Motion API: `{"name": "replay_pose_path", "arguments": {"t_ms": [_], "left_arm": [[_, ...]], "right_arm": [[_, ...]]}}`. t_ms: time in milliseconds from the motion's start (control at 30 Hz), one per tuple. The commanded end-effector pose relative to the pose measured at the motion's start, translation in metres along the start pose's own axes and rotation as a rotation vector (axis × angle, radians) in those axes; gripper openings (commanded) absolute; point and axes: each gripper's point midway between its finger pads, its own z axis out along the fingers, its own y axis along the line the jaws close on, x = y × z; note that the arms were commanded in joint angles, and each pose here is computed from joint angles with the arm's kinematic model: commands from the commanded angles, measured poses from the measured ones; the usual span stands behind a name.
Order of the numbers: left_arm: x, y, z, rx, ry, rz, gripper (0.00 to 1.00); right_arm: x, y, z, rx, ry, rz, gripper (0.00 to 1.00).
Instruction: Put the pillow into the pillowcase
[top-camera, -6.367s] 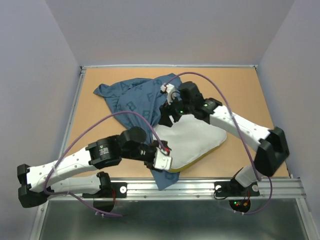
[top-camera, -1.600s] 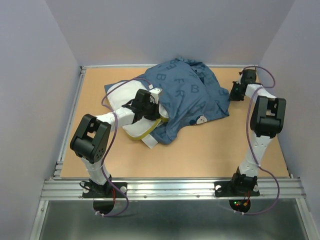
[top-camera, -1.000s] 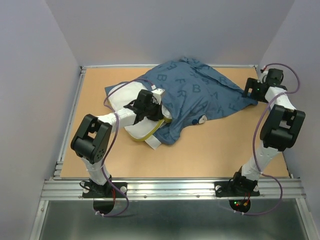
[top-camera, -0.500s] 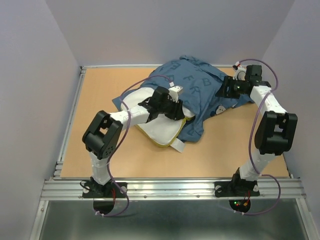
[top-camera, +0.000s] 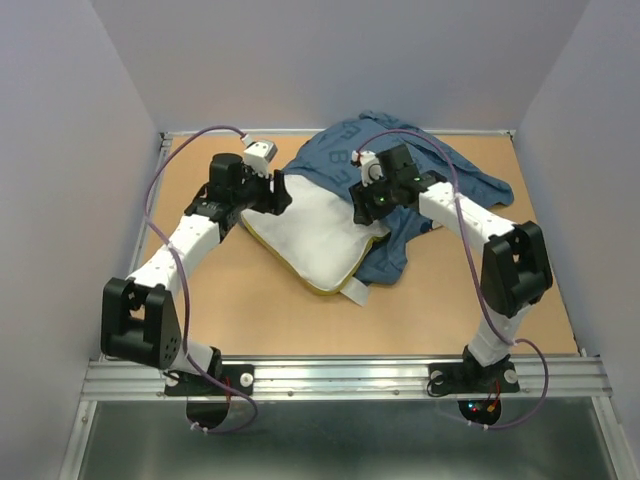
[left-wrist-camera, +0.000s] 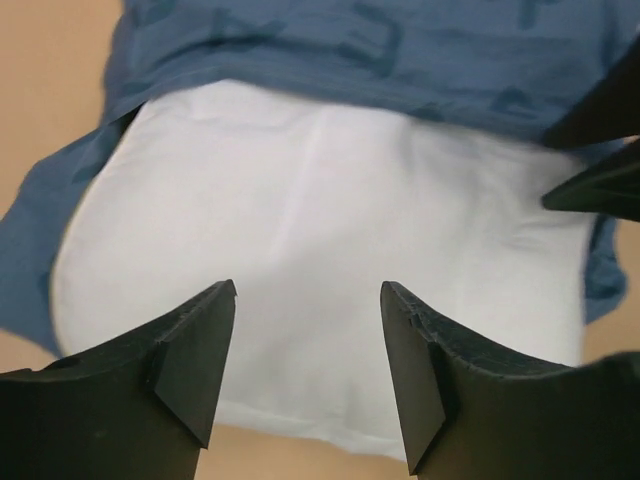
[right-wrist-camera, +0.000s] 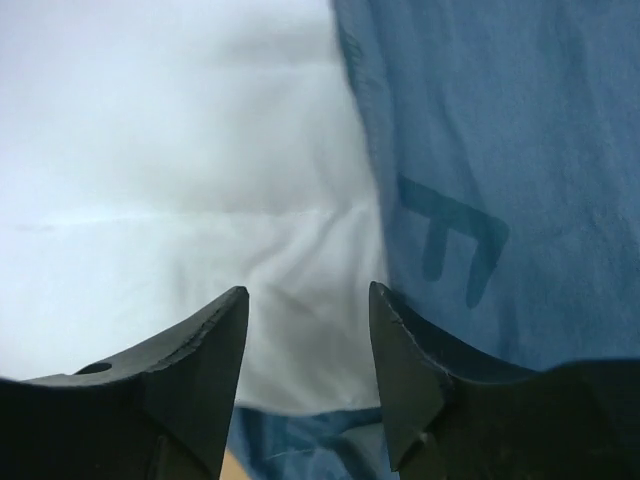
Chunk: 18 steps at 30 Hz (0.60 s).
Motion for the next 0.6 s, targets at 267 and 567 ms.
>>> {"name": "replay_pose_path", "arguments": {"t_ms": [267, 567], "left_arm": [[0.021, 0.069, 0.005, -0.075, 0.129, 0.216, 0.69], [0.045, -0.037, -0.043, 0.275, -0.017, 0.669, 0.97]], "right_arm": [[-0.001, -0.054, 0.020, 0.344, 0.067, -0.052, 0.20], [-0.004, -0.028, -0.035, 0.295, 0.015, -0.019, 0.63]]}}
